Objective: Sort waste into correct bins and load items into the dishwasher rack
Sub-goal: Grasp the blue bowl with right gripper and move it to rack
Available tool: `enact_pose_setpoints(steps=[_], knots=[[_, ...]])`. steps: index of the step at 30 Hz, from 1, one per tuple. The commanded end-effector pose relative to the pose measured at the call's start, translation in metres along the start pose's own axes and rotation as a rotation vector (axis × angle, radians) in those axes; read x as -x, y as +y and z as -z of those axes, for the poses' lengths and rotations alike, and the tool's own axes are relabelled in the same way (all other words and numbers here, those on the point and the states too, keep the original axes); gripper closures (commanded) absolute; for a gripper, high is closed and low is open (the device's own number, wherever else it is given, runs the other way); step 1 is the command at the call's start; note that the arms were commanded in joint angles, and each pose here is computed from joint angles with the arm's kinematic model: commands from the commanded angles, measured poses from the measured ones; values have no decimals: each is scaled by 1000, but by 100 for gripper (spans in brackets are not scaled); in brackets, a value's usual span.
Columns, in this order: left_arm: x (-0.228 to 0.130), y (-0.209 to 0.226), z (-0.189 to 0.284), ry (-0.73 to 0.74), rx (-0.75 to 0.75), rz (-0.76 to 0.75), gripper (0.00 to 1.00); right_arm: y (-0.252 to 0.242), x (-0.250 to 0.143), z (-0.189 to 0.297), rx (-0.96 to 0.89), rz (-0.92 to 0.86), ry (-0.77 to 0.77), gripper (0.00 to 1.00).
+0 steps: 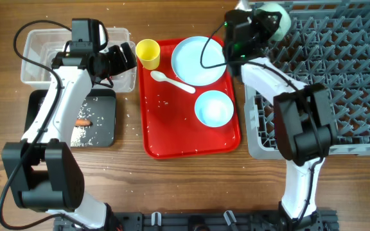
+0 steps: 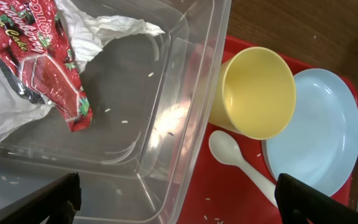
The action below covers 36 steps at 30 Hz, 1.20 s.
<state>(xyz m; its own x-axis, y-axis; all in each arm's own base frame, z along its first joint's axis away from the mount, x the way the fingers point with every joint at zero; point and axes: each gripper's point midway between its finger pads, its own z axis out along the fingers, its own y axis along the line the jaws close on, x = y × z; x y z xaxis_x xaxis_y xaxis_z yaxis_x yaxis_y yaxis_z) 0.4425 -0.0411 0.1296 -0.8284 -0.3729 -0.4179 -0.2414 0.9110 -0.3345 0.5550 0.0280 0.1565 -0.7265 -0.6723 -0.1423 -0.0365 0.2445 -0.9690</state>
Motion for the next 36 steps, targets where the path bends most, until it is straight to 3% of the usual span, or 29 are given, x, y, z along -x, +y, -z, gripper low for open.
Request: enact_pose_setpoints(steps=[1,7,12,16,18,20,22,24,25,28,32,36], knots=[[5,2,-1,-8,6,5,0,19,12,10,19,10,-42,8],[5,2,-1,-8,6,5,0,-24,33,38,1,-88,-138,5],[5,2,-1,-8,6,5,0,-74,40,74,74,-302,-250,3],[5,2,-1,-8,6,5,0,-31,42,142,641,-453,-399,1],[5,2,-1,-8,6,5,0,-14,30,174,893,-587,-330,0],[5,2,-1,-8,6,5,0,14,2,231,1233,-505,-274,0],[5,2,-1,-8,6,5,0,37,-19,257,1420,-535,-104,0],[5,2,-1,-8,6,5,0,59,-41,263,1453,-581,76,7],[5,2,-1,-8,6,5,0,77,-62,264,1444,-611,220,22],[5,2,-1,-8,6,5,0,113,-101,267,1393,-671,472,27],[5,2,-1,-8,6,5,0,142,-137,258,1251,-705,607,32],[5,2,-1,-8,6,5,0,160,-134,250,1232,-765,569,40]])
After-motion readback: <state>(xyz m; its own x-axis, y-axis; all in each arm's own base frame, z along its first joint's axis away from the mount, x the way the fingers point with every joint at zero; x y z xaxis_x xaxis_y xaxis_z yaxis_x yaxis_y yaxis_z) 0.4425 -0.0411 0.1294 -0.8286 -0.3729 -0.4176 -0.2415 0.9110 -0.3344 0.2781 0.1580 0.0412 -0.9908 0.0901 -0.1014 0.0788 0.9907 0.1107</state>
